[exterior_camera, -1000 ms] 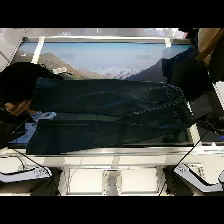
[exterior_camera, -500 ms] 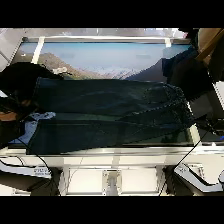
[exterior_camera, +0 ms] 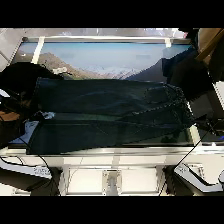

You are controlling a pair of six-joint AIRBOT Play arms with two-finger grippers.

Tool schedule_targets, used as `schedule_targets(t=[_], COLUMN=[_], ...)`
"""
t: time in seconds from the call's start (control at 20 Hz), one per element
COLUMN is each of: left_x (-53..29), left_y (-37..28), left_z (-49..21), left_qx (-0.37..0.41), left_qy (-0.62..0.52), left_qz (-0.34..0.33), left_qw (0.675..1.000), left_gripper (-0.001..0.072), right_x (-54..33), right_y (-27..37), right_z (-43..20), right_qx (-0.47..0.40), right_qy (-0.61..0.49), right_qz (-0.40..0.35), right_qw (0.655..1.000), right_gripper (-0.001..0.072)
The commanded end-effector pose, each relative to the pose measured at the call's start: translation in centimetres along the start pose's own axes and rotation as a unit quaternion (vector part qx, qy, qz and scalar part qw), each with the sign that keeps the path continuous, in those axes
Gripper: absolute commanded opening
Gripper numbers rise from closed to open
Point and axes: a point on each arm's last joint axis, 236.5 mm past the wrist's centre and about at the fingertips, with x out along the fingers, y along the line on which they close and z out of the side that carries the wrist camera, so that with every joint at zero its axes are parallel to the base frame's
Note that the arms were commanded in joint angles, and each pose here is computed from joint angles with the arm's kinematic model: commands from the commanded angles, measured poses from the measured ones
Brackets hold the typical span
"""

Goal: Fold the clothes and pants, and hang the long-sleeved shirts on hangers.

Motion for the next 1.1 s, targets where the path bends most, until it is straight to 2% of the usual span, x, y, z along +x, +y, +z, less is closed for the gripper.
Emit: schedule_targets(t=[0.0,0.15,0.3,0.45,0.6,0.7,0.85,1.05], left_x=[0.0,-0.2,-3.6,-12.7,-21.3,-22.9,-19.8,-12.1], left_y=[-0.2,-0.2,-1.3,-6.9,-11.8,-11.6,-8.3,1.1], left_z=[-0.9,-0.6,3.5,8.9,9.0,6.9,2.4,-5.9], left_qx=[0.038,0.039,0.049,0.073,0.135,0.157,0.154,0.064], left_qy=[0.021,0.013,-0.086,-0.259,-0.365,-0.371,-0.324,-0.256], left_qz=[-0.005,-0.003,-0.001,-0.063,-0.100,-0.069,-0.005,0.074], left_qw=[0.999,0.999,0.995,0.961,0.916,0.913,0.934,0.962], left_gripper=[0.0016,0.0015,0.0015,0.0015,0.0014,0.0014,0.0013,0.0013], right_x=[0.0,0.0,-0.1,-0.5,-1.4,-1.9,-2.1,-2.2], right_y=[0.1,0.1,0.3,0.4,0.6,0.8,0.7,-0.9], right_z=[-0.2,-0.3,-0.4,0.1,0.9,1.5,1.4,0.8], right_qx=[0.017,0.023,0.022,0.017,0.003,-0.016,-0.034,-0.044], right_qy=[0.004,0.005,0.007,0.000,-0.014,-0.024,-0.023,-0.008], right_qz=[0.002,0.002,0.005,0.002,-0.005,-0.011,-0.015,-0.048], right_qw=[1.000,1.000,1.000,1.000,1.000,1.000,0.999,0.998], right_gripper=[0.0361,0.0361,0.0361,0.0360,0.0360,0.0360,0.0360,0.0360])
